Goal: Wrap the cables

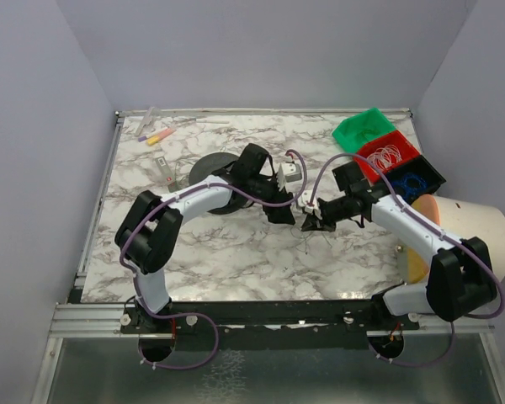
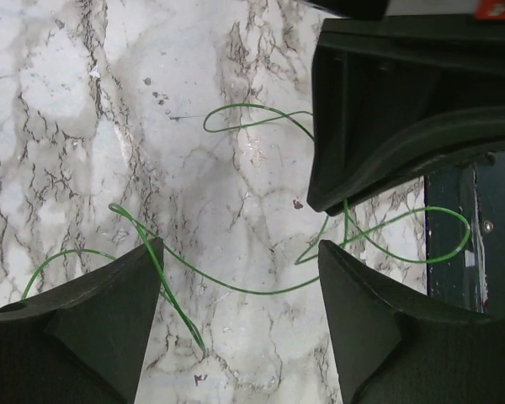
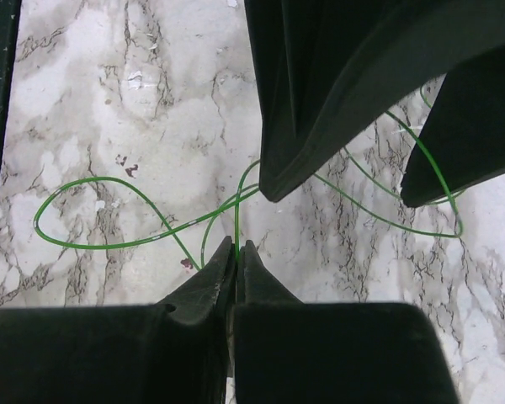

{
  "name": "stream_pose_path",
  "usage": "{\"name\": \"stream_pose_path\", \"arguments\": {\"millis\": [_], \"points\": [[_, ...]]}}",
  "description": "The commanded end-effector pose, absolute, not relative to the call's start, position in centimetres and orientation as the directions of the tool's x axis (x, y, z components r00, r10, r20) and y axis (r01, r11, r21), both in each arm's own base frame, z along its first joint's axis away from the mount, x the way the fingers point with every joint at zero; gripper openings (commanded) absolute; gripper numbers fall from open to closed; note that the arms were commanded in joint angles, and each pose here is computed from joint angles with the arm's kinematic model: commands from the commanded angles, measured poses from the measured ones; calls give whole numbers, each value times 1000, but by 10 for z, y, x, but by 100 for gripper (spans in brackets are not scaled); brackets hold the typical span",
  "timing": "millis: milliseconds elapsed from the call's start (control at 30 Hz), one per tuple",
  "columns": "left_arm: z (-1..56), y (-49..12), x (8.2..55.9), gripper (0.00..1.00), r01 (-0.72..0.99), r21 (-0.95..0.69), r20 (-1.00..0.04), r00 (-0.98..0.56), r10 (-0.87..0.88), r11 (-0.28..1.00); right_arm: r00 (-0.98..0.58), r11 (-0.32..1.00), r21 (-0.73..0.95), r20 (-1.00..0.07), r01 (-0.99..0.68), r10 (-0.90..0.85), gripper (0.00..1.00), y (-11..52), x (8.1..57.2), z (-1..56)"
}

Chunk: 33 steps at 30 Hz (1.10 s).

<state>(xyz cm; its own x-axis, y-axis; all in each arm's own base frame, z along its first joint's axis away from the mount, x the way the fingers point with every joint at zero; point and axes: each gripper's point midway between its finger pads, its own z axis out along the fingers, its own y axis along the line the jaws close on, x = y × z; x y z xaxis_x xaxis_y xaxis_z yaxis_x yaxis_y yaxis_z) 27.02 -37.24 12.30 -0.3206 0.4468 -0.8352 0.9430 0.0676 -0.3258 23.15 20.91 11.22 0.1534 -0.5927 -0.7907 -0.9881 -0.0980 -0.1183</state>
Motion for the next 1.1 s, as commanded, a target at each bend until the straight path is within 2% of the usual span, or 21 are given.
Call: {"name": "stream_pose_path", "arguments": {"millis": [0, 267, 600, 900, 1067], "points": [[151, -365, 261, 74, 968, -250, -871, -219, 439, -12, 175, -104, -140, -797, -985, -578, 0, 206, 230, 128], [146, -360, 257, 74, 970, -242, -870, -206, 448, -24, 180, -106, -145, -802, -984, -570, 0, 205, 230, 135], [147, -363, 279, 73, 982, -175, -871, -185, 455, 65, 189, -176, -109, -820, -978, -540, 1, 207, 214, 137], [130, -369, 249, 74, 976, -211, -852, -160, 498, -47, 190, -144, -132, -808, -981, -558, 0, 205, 222, 137], [121, -370, 240, 74, 972, -227, -841, -160, 517, -67, 203, -137, -152, -803, -979, -560, 1, 204, 224, 141]]}}
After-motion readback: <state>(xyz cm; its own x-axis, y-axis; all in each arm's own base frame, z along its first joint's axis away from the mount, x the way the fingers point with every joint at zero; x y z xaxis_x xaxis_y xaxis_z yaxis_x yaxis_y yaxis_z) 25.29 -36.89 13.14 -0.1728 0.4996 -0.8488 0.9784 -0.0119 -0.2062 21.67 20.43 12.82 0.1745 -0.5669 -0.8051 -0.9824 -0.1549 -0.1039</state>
